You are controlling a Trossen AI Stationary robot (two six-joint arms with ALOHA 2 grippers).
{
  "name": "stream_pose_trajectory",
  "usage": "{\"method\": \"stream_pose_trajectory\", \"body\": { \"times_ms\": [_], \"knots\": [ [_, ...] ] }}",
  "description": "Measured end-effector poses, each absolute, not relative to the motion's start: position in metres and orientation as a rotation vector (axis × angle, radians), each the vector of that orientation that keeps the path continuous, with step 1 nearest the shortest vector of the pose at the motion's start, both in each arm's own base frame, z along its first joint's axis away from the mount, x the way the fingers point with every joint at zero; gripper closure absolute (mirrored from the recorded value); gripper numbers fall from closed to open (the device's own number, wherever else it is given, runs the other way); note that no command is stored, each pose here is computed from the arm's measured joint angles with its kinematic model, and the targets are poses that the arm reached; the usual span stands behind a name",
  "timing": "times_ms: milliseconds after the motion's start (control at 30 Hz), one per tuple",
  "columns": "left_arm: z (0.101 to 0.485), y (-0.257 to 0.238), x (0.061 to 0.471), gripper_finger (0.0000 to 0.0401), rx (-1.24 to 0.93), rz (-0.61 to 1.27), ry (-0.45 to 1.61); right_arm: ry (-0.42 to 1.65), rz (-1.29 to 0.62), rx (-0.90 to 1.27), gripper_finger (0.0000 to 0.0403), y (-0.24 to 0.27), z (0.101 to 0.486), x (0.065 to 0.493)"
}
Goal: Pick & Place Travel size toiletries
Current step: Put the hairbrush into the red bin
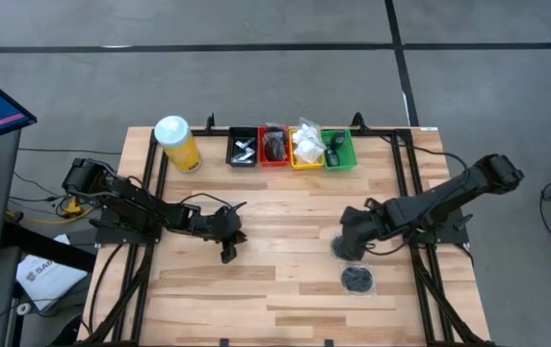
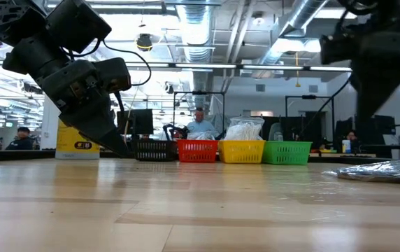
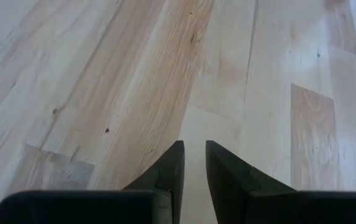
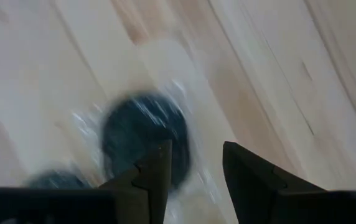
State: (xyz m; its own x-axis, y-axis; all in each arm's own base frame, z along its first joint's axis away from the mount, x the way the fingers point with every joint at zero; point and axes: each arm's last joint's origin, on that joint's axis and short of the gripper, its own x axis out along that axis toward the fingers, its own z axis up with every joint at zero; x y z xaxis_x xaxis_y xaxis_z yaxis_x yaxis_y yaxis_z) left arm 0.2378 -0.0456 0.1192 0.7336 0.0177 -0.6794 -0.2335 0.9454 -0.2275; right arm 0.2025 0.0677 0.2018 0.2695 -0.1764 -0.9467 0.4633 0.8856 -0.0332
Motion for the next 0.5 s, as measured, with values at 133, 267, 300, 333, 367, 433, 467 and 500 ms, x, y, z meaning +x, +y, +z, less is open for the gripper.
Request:
{"method": "stream_pose_trajectory", "body": {
  "times_ms": [133,267,300,333,367,433,467,500],
  "knots": [
    [0.119,-0.046,0.238,0.0343,-0.310,0.140,0.735,1.282,-0.515,0.294,0.0261,0.071,0.199,0.193],
    [0.120,-0.046,0.238,0.0343,-0.307,0.137,0.730,1.300,-0.546,0.306,0.0254,0.074,0.199,0.189],
    [0.120,-0.046,0.238,0.0343,-0.306,0.137,0.730,1.302,-0.554,0.312,0.0253,0.075,0.199,0.188],
    [0.120,-0.046,0.238,0.0343,-0.306,0.137,0.730,1.307,-0.566,0.317,0.0251,0.075,0.199,0.187],
    [0.120,-0.046,0.238,0.0343,-0.306,0.137,0.730,1.314,-0.578,0.321,0.0250,0.075,0.199,0.186],
    [0.120,-0.046,0.238,0.0343,-0.306,0.136,0.729,1.337,-0.591,0.335,0.0249,0.075,0.197,0.185],
    [0.120,-0.046,0.238,0.0343,-0.306,0.136,0.729,1.349,-0.595,0.339,0.0248,0.075,0.196,0.186],
    [0.120,-0.046,0.238,0.0343,-0.306,0.136,0.728,1.354,-0.596,0.339,0.0248,0.075,0.195,0.186]
  ]
}}
